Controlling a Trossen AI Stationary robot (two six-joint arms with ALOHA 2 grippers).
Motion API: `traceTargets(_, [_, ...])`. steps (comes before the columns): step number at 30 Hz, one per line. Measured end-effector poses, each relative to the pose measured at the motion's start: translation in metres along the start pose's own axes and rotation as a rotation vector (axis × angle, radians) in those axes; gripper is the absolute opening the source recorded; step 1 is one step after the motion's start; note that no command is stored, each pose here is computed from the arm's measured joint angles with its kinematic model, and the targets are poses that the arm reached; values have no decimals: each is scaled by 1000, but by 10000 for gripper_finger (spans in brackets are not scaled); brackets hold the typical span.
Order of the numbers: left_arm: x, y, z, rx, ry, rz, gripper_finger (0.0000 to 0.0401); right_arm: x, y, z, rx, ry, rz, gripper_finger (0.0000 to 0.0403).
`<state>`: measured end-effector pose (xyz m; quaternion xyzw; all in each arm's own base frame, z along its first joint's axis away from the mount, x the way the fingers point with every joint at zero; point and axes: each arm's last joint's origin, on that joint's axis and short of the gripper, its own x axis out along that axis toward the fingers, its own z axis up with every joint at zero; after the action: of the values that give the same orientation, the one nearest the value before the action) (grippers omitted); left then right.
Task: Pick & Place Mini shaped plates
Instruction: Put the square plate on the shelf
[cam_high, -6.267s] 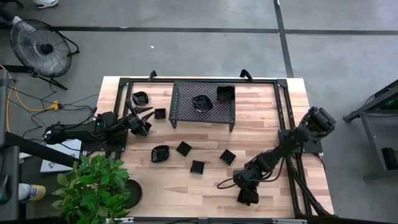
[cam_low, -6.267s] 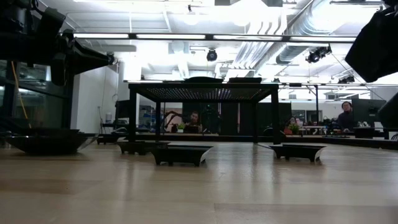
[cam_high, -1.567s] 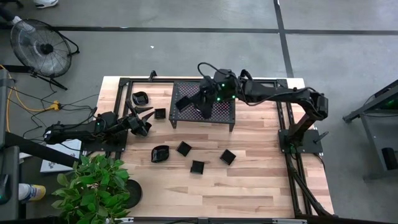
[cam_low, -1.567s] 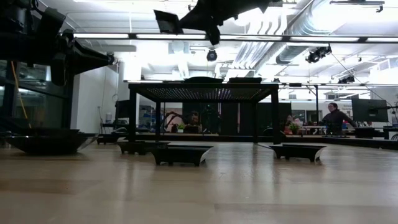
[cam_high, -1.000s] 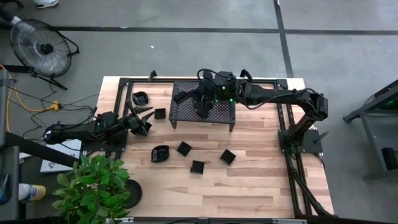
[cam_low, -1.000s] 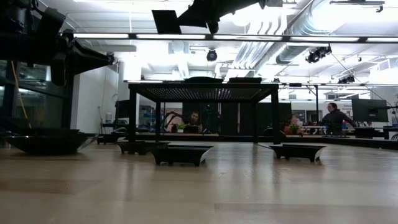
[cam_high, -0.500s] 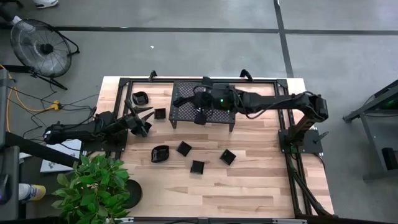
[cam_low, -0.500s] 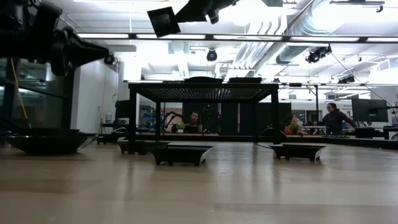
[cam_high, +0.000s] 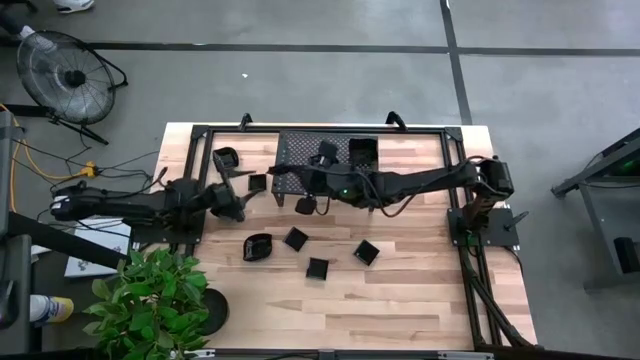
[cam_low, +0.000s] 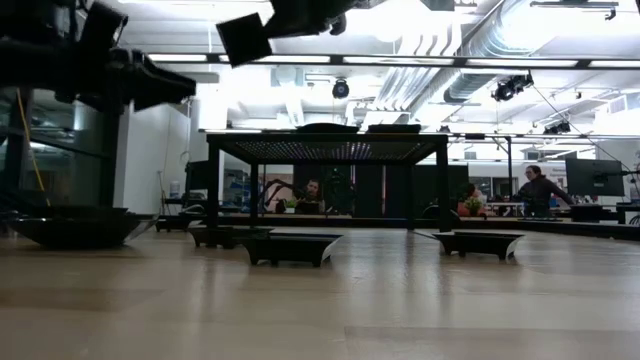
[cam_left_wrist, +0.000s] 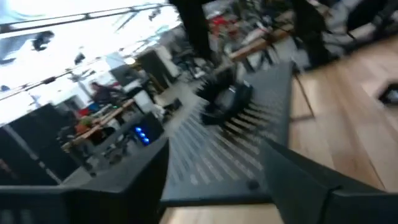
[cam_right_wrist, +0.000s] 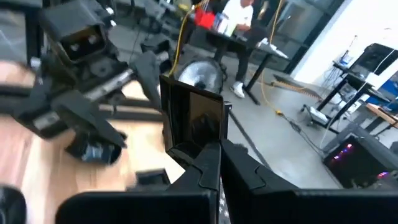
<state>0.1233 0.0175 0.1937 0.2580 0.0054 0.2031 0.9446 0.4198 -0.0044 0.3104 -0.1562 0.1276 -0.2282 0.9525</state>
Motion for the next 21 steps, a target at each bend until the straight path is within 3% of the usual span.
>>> traceTargets(3, [7, 4, 8, -27, -18, 66, 282, 3, 5, 2, 23, -44, -28, 0])
traceTargets(6, [12, 6, 12, -54, -29, 133, 287, 6, 11, 0, 1, -48, -96, 0])
traceTargets(14, [20, 9, 18, -190, -61, 235, 254, 15, 27, -6, 12, -110, -193, 0])
traceTargets(21, [24, 6, 17, -246, -79, 210, 231, 27, 43, -19, -29, -145, -230, 0])
